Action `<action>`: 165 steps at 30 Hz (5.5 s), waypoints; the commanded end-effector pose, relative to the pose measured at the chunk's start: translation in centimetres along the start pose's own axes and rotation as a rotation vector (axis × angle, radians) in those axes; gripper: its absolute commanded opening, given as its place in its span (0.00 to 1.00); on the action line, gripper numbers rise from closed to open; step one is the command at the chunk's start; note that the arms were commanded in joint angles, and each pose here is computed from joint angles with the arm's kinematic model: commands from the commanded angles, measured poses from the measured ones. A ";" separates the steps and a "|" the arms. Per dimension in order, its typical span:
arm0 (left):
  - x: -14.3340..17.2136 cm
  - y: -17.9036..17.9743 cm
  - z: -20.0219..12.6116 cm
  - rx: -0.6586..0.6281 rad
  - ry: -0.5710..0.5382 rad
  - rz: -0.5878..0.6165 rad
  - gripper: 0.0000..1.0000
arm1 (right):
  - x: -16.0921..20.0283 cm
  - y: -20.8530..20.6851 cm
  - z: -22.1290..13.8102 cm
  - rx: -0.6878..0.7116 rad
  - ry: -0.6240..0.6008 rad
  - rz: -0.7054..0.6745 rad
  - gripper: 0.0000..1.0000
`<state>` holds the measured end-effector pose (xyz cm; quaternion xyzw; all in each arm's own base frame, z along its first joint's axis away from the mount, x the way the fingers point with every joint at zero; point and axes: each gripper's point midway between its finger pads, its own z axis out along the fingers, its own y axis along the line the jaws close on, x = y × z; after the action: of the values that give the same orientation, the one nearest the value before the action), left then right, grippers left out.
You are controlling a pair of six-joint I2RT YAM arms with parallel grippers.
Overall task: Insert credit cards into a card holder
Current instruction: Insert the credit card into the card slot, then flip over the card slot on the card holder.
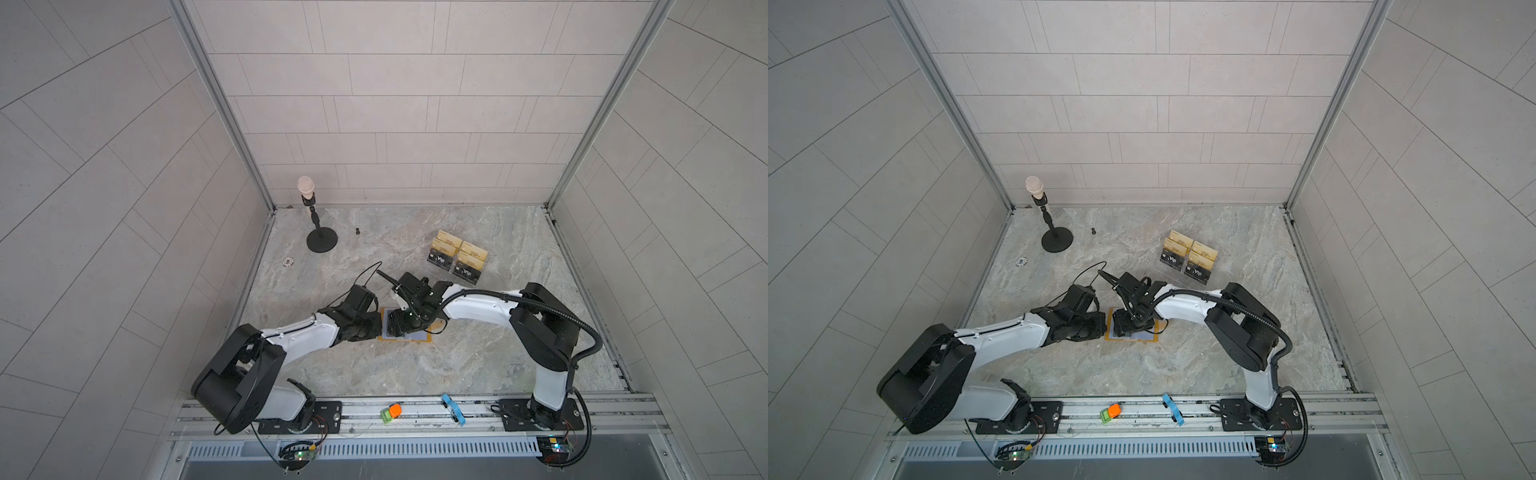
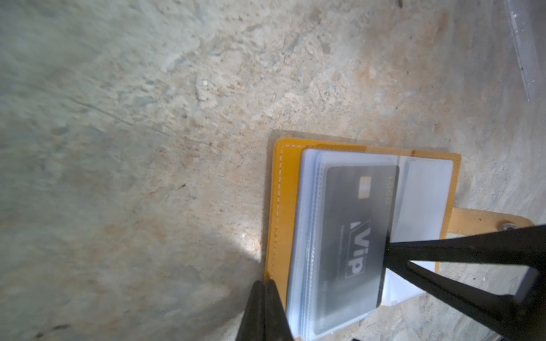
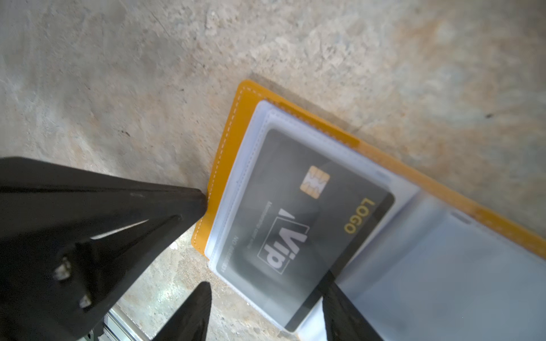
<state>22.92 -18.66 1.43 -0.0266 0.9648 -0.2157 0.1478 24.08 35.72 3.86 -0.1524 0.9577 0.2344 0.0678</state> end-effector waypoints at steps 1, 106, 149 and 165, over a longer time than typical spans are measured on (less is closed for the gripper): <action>0.4 0.4 0.0 -0.024 0.012 0.014 0.02 | -0.1 0.8 0.3 -0.034 -0.004 0.012 0.63; -0.4 -8.9 4.5 0.272 0.166 0.056 0.04 | 0.1 -7.4 -4.7 0.084 -0.099 0.094 0.17; -2.5 -8.5 0.0 0.388 0.051 0.024 0.29 | -1.3 -4.0 -2.0 -0.034 -0.100 0.084 0.14; -3.0 0.7 -1.3 0.009 -0.041 -0.051 0.24 | -1.7 -2.4 -0.6 -0.063 -0.079 0.060 0.14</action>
<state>26.04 -19.12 4.52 -0.0465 0.9466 -0.2707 0.1687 26.75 33.24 4.15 -0.1165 0.9497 0.2727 0.1004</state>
